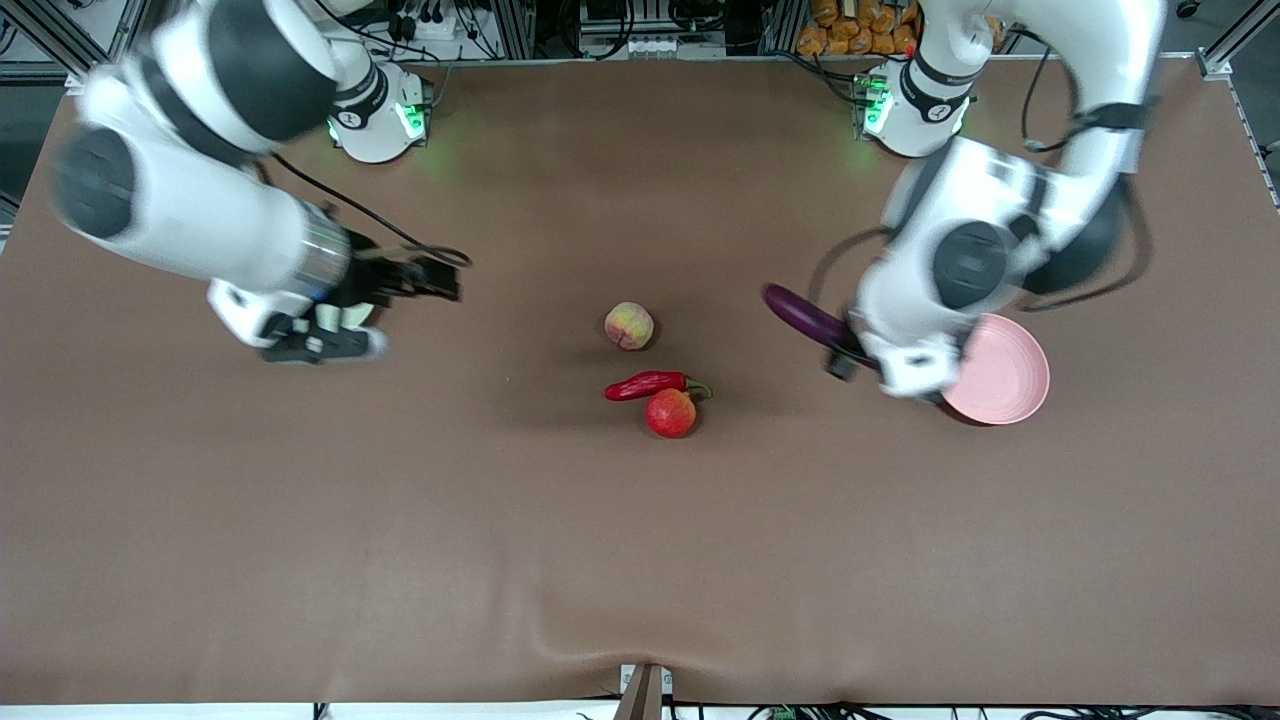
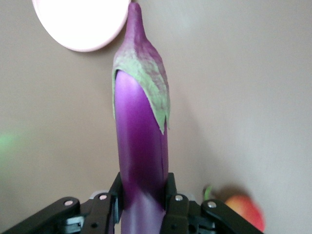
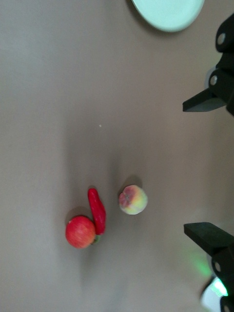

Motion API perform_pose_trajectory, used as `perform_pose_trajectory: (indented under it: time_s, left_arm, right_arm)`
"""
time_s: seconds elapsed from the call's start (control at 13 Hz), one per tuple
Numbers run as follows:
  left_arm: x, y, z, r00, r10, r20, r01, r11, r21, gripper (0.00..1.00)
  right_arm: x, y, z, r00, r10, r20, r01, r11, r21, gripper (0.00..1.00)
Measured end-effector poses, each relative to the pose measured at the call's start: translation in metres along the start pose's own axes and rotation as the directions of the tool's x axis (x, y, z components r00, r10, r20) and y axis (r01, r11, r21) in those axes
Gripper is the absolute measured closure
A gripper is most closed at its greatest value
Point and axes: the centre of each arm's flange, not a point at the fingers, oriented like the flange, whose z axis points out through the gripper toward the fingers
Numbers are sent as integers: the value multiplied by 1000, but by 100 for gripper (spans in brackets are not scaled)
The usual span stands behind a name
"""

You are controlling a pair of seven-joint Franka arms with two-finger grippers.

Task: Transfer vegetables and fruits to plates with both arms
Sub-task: 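Carry the eggplant over the pink plate while the right gripper grasps the peach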

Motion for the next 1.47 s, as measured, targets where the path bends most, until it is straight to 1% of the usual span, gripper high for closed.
perform_pose_trajectory:
  time_s: [0.08,0.15,0.23,0.31,0.54,0.62,0.69,0.85,0.93,1.0,1.08,1.24,1.31,1.47]
  left_arm:
    - [49,-7,-3,997,-75,12,75,997,-7,64]
    - [97,-16,-2,991,-134,26,134,991,-11,64]
    - [133,-26,4,986,-164,38,164,986,-11,64]
    - [157,-33,18,984,-171,41,172,985,-6,64]
    - [185,-46,68,987,-160,10,160,986,41,64]
    - [189,-50,83,989,-149,-10,149,986,67,64]
    - [194,-54,100,991,-130,-45,134,985,107,64]
    - [201,-56,141,992,-59,-111,80,977,199,64]
    - [205,-58,162,993,8,-120,22,969,245,64]
    - [209,-60,178,991,92,-100,-60,957,283,64]
    - [211,-63,187,981,180,-69,-151,940,306,64]
    - [215,-69,194,944,331,-20,-305,891,335,64]
    - [217,-73,197,924,382,-8,-355,866,351,64]
    - [218,-80,205,892,452,7,-419,821,388,64]
  right_arm:
    - [3,-11,37,997,79,7,-79,997,-8,0]
    - [4,-19,76,987,161,11,-161,987,-15,0]
    - [3,-27,110,969,247,15,-247,969,-22,0]
    - [1,-37,139,947,321,17,-321,947,-31,0]
    - [0,-60,207,886,463,-4,-463,885,-39,0]
    - [-1,-67,227,874,485,-11,-485,874,-40,0]
    - [-4,-76,243,868,497,-21,-497,867,-32,0]
    - [-13,-91,263,858,513,-25,-513,858,-25,0]
    - [-16,-94,269,856,517,-24,-518,855,-25,0]
    - [-16,-96,274,854,520,-28,-520,854,-17,0]
    - [-17,-101,281,850,526,-36,-526,850,-5,0]
    - [-27,-113,301,845,533,-46,-533,846,2,0]
    - [-32,-118,310,846,531,-48,-531,847,0,0]
    - [-36,-121,321,848,528,-51,-529,849,-4,0]
